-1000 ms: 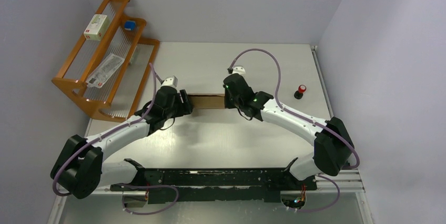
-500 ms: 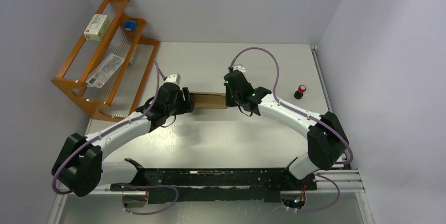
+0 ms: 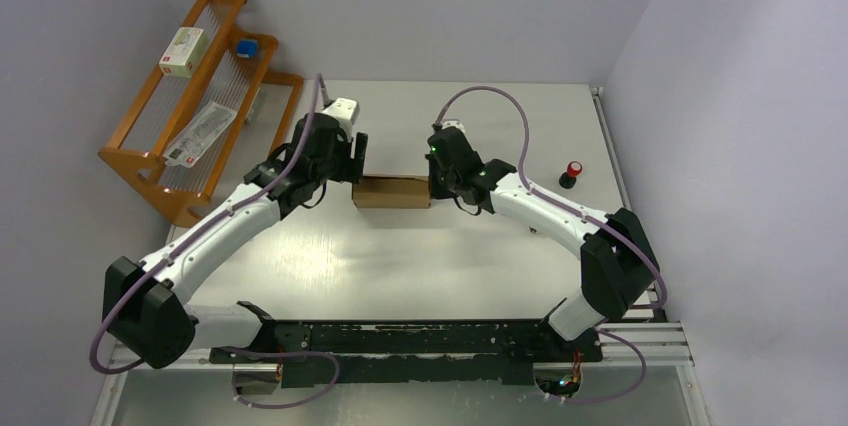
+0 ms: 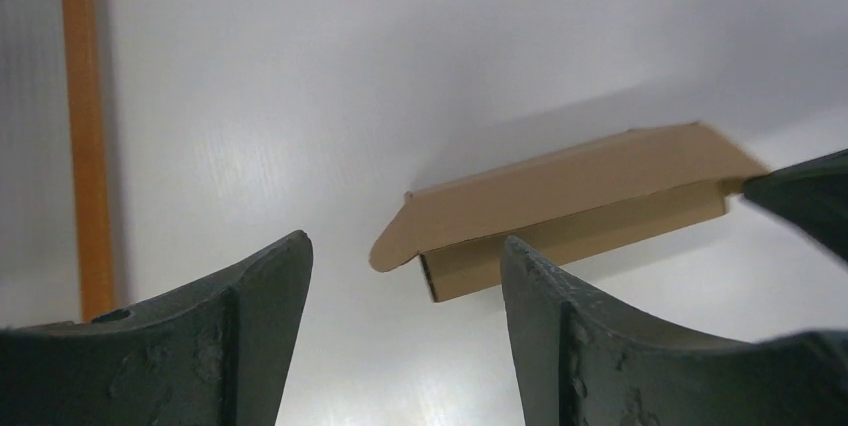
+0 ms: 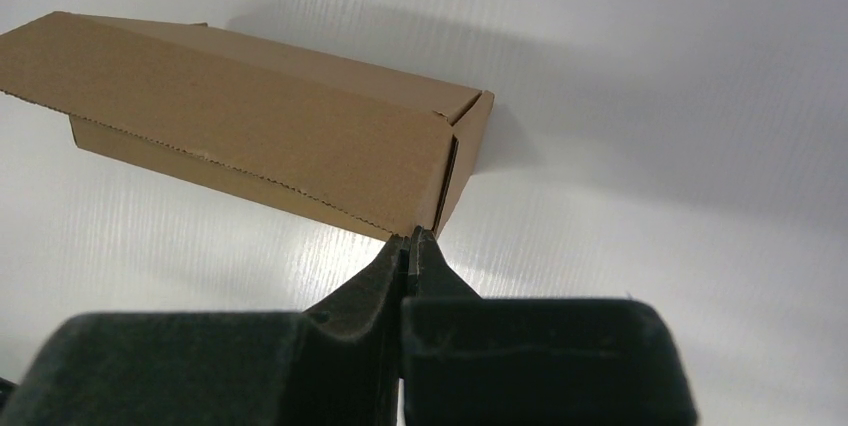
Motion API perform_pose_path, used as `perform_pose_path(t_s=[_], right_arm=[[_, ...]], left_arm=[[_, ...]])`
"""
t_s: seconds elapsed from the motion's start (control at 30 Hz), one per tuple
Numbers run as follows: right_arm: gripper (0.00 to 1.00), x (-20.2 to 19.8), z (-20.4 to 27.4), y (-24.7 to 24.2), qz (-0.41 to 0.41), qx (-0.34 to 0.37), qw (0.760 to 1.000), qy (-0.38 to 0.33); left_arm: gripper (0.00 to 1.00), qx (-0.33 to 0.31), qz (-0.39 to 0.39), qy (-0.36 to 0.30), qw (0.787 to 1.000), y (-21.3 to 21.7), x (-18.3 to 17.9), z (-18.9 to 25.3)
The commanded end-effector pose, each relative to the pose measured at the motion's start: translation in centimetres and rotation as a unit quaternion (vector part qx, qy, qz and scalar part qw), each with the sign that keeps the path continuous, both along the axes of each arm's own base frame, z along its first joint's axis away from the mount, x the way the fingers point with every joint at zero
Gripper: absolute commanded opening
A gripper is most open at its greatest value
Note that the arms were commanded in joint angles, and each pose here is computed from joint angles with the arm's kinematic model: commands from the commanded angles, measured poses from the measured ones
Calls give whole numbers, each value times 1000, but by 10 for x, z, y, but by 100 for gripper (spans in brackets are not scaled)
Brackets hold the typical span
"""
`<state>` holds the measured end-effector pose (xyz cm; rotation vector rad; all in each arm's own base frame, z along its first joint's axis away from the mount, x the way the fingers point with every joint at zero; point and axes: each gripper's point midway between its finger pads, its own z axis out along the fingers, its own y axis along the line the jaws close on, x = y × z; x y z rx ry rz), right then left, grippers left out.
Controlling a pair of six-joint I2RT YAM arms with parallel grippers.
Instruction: Fold the paper box
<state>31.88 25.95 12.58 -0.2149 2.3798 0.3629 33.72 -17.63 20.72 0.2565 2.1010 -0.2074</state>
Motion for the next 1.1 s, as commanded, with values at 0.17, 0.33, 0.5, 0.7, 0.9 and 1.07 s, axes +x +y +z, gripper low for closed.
perform_pose_path(t_s=[0.17, 0.33, 0.5, 0.7, 0.9, 1.07], right_arm=[[0, 3, 0, -4, 12, -4, 1000, 16], [0, 4, 1, -4, 16, -5, 1000, 18], [0, 3, 0, -3, 20, -3, 1000, 21], [0, 1, 0, -3, 24, 0, 999, 22], [0, 0, 1, -3, 26, 6, 999, 22], [0, 1, 4, -2, 26, 9, 999, 19]], left_arm=[[72, 156, -100, 54, 981, 22, -11, -38], [72, 174, -118, 66, 976, 28, -16, -44], [71, 181, -135, 55, 973, 27, -17, -47], [62, 194, -147, 68, 967, 24, -13, -62], [56, 186, -170, 77, 965, 16, -14, -72], [55, 189, -173, 79, 963, 16, -13, -76]])
